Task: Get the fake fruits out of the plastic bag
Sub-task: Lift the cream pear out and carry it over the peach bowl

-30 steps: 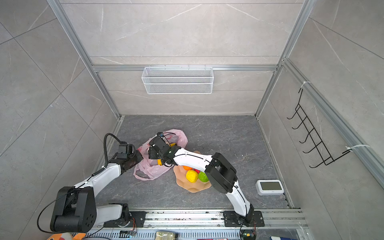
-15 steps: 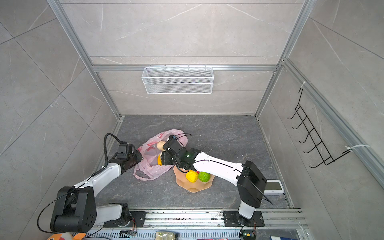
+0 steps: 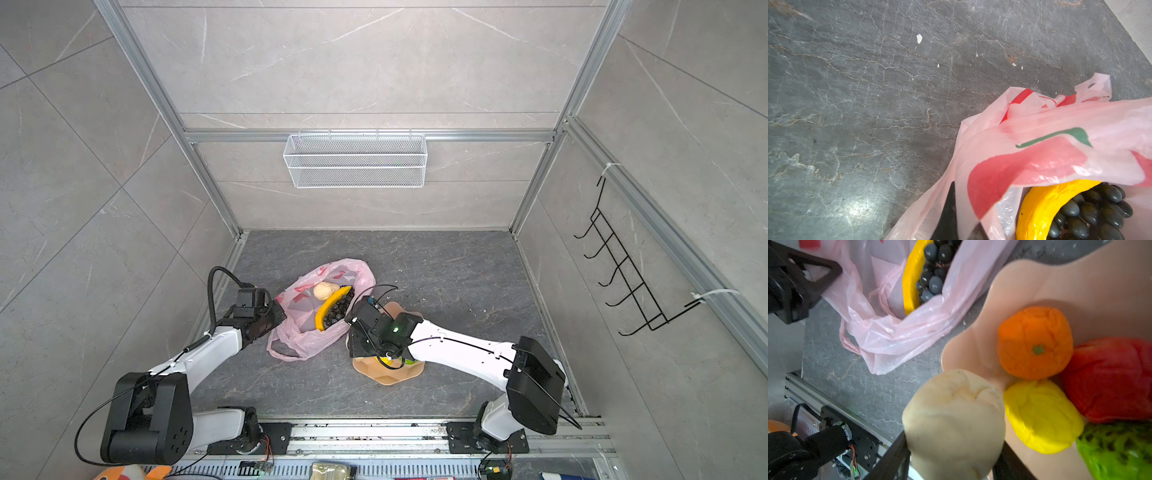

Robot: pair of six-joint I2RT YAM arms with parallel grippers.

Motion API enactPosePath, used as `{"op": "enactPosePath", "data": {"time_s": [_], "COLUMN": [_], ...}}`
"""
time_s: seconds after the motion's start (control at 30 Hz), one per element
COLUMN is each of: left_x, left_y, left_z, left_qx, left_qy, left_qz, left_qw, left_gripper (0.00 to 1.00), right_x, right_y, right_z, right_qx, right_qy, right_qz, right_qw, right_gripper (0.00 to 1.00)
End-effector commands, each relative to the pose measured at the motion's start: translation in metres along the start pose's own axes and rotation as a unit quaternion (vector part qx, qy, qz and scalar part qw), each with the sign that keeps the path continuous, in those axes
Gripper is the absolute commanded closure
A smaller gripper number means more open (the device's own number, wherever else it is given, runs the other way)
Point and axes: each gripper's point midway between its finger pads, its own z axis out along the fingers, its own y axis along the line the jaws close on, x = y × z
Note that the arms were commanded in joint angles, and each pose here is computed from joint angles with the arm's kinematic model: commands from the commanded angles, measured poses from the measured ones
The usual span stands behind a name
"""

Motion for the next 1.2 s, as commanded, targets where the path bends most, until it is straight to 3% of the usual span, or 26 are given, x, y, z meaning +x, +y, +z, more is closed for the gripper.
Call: {"op": "enactPosePath", "data": {"time_s": [0.0, 0.5, 0.77, 1.17], "left_x": [-0.016, -0.016, -0.016, -0.017], "left_y": [-0.011, -0.010, -0.011, -0.010], "left_z": [-0.003, -0.004, -0.004, -0.007], "left_qx": [0.013, 0.012, 0.013, 0.011], "left_qy": [-0.018, -0.018, -0.018, -0.022], "left_qz": [0.009, 0.009, 0.009, 0.010], "left_qw": [1.000, 1.000, 1.000, 1.000], "left_gripper": [1.00, 1.00, 1.00, 1.00], "right_x": [0.020, 0.030, 0.021, 0.002], "right_y": [-0.010, -0.028, -0.028, -0.022], "right_z": [-0.001, -0.007, -0.015, 0.007], "right_qx": [0.012, 0.097, 0.137, 0.176], "right_qy": [0.027, 0.095, 0.126, 0.154], "right_qz": [0.031, -0.063, -0.141, -0.220], "right_qw": [0.999, 0.989, 0.972, 0.947], "right_gripper": [0.42, 0.43, 0.42, 0.41]}}
